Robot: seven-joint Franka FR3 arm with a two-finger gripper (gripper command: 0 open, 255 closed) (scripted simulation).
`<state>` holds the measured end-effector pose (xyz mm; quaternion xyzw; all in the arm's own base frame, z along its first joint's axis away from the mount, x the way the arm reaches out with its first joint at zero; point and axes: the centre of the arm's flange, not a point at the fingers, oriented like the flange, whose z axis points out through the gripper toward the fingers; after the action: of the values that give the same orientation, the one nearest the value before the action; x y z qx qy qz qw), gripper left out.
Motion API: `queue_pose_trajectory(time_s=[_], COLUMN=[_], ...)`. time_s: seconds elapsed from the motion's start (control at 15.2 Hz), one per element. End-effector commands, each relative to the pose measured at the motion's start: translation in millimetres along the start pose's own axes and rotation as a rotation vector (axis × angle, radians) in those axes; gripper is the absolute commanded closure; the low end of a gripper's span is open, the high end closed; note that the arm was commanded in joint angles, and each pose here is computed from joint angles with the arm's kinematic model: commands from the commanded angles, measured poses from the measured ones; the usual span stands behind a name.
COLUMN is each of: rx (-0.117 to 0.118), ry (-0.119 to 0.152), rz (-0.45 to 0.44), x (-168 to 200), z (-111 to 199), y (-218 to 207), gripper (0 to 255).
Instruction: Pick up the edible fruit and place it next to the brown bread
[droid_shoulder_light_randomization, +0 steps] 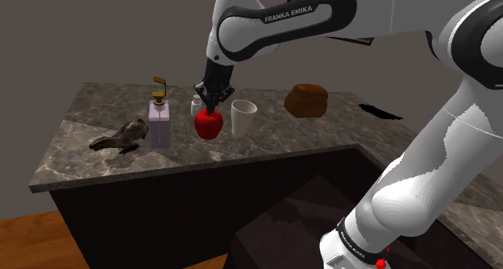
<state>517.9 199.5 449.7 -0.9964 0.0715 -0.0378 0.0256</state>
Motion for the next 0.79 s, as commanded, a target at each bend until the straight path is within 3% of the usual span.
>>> queue_pose_trajectory(time_s=[0.0,0.73], rx=[0.000,0.000], ry=[0.000,0.000], rz=[0.000,0.000], x=[1.4,5.5], z=[-11.5,-69.3], y=[-0.6,-3.9], gripper=[255,255])
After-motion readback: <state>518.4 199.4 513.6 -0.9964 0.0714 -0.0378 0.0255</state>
